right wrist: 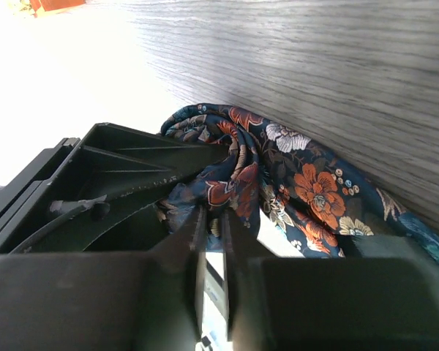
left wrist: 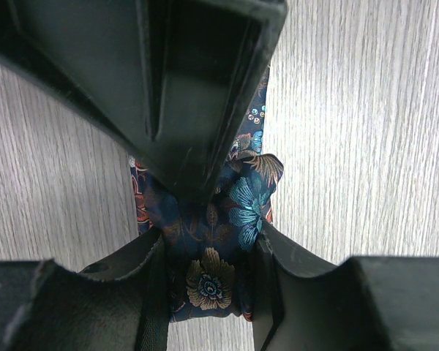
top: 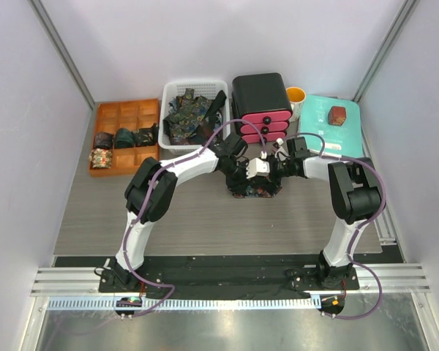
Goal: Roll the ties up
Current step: Roll the tie at the center of the board.
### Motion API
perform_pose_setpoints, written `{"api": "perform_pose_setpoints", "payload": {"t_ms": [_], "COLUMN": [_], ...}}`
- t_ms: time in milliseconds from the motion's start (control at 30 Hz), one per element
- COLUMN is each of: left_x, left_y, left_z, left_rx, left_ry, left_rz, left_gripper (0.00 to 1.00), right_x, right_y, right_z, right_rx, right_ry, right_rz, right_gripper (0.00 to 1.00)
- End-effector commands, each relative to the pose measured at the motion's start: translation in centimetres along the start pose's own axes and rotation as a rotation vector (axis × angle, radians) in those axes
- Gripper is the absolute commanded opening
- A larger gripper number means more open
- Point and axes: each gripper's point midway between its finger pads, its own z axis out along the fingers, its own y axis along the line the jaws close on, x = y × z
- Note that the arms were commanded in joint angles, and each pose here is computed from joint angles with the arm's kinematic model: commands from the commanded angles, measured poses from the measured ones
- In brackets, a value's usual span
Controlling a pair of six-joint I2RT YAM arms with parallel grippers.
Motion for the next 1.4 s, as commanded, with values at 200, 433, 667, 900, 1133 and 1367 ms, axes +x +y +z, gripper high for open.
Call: {"api": "perform_pose_setpoints", "payload": {"t_ms": [200,433,667,900,1133,1367], "left_x": [3.4,0.0,-3.3,-4.1,-2.6,-3.7], "left_y": [0.1,0.2,1.1,1.4,1.3,0.1], "left_z": [0.4,-2.1,-4.1,-4.9,-2.2,-0.7], "left_rx": [0.018,0.051,0.024,0.020,0.044,0.078], "left_ry": [0.094,-0.030,-0.159,-0.263,-0.224,-0.194], "left_rz": [-0.043,-0.021,-0.039,-0.050,-0.084,-0.058], "left_gripper": [0.48,0.66,0.77,0.84,0.80,0.56], "right_x": [-0.4,-0.5,-0.7,-1.0,-1.0,-0.7], "right_y": [-4.3,-6.2,-7.4,-7.7,-7.4,-7.2], "right_z": [0.8,0.8,0.6,0.6,0.8,1.2], "right_rx": [0.180,0.259,0.319,0.338,0.317,0.290], "right_ry": [-0.025,-0.001,0.011,0.019,0.031,0.050], "right_rz": [-0.008,-0.010,-0.038,-0.060,-0.069,-0.063], "right_gripper": [0.01,0.01,0.01,0.01,0.01,0.01]}}
